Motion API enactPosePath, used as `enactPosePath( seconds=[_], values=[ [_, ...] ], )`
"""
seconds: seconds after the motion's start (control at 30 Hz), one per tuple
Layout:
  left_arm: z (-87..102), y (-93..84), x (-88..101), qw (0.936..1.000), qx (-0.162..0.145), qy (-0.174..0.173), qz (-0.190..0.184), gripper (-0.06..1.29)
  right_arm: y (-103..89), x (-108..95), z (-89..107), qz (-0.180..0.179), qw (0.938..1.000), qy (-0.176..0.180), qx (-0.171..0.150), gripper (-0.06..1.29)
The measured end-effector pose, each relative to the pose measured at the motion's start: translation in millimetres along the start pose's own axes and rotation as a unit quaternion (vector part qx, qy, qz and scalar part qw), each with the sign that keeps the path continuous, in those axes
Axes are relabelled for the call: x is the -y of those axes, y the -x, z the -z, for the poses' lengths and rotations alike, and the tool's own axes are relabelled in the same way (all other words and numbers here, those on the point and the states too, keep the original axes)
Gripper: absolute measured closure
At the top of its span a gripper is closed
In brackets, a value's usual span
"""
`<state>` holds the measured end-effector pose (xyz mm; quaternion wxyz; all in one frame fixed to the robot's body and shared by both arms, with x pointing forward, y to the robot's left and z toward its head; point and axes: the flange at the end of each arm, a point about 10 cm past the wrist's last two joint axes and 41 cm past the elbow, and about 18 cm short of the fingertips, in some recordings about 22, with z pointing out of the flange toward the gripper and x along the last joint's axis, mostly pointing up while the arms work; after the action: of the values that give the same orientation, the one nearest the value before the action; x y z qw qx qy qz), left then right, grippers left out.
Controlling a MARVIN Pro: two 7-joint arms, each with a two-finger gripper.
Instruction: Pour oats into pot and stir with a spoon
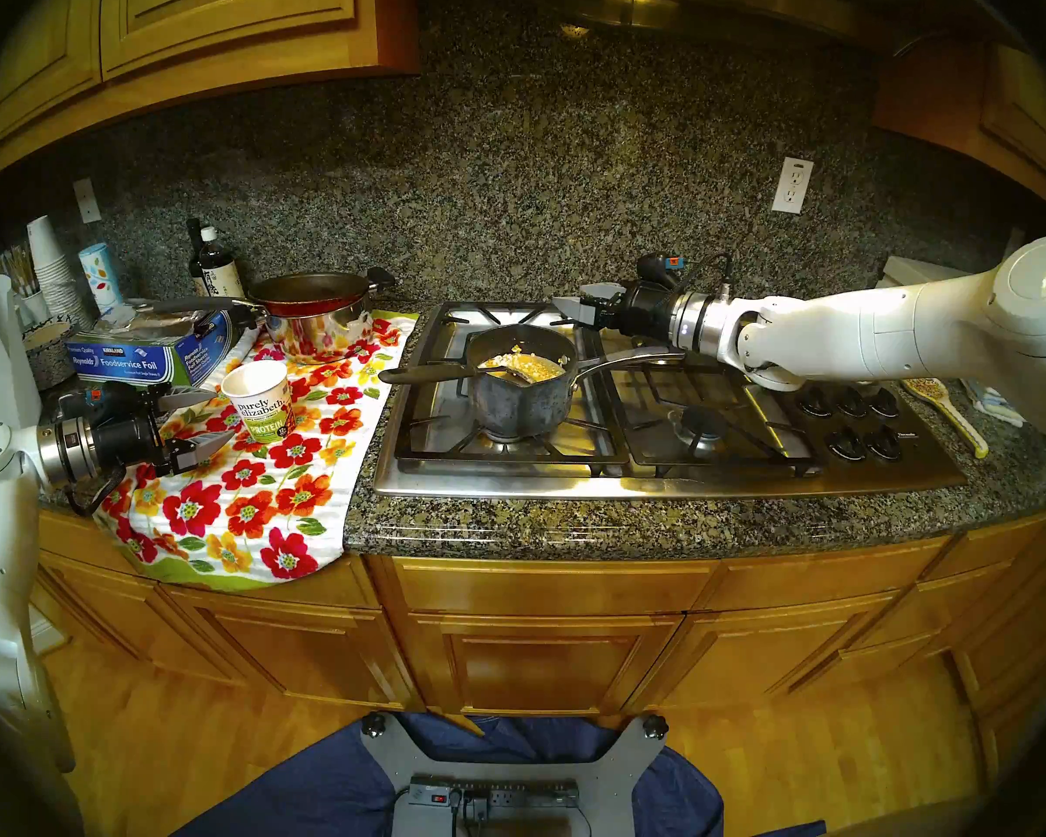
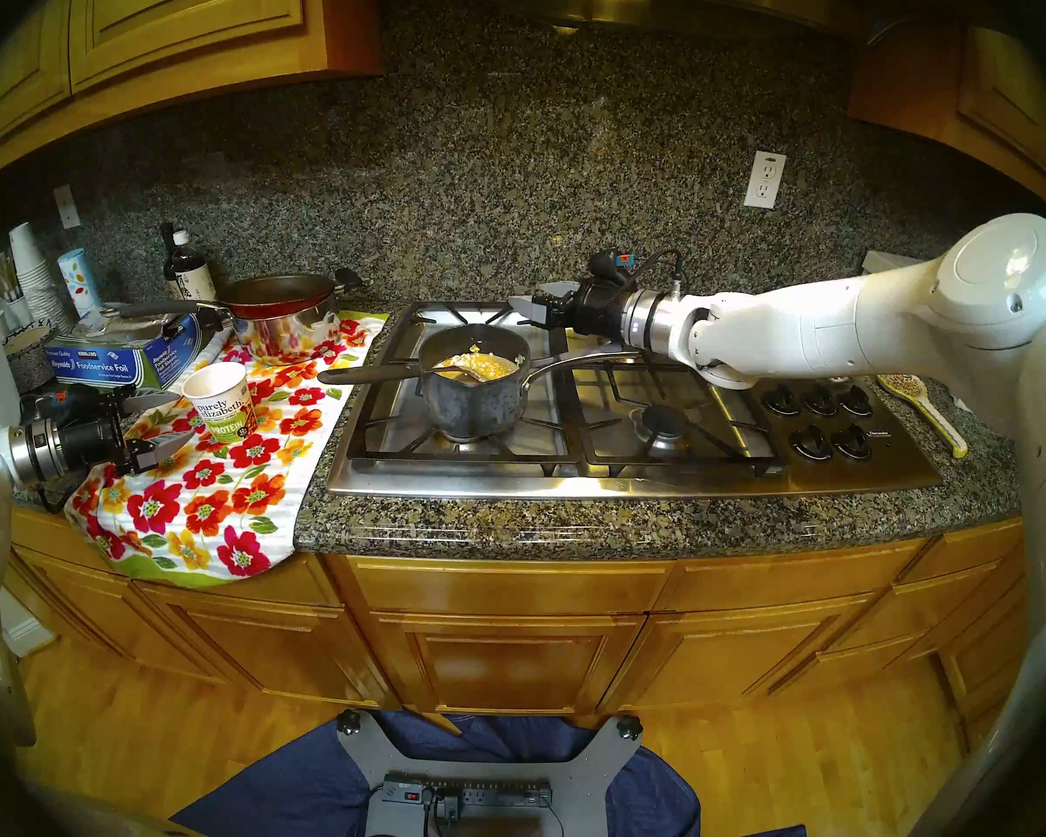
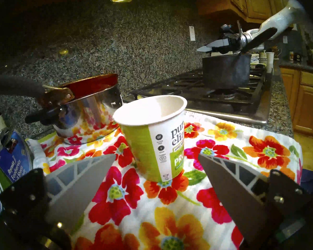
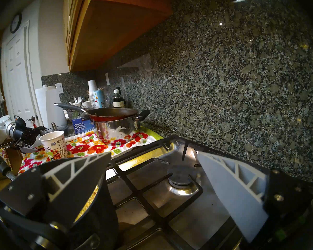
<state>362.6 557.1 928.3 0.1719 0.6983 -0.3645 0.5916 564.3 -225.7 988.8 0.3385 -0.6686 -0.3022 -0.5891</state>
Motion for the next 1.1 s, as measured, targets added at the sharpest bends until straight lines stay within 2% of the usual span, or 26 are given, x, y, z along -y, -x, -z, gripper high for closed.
enactPosePath(
  seconds=[0.67,1.1],
  values=[
    [-22.2,-1.5,2.2,0.9996,-0.003,0.021,-0.016,0.0,0.0,0.1,-0.1,0.0,1.0,0.0,0.0,-0.01],
    [-28.2,0.4,6.1,0.9995,-0.008,0.02,-0.026,0.0,0.1,0.1,-0.2,0.0,1.0,0.0,0.0,-0.01]
  ],
)
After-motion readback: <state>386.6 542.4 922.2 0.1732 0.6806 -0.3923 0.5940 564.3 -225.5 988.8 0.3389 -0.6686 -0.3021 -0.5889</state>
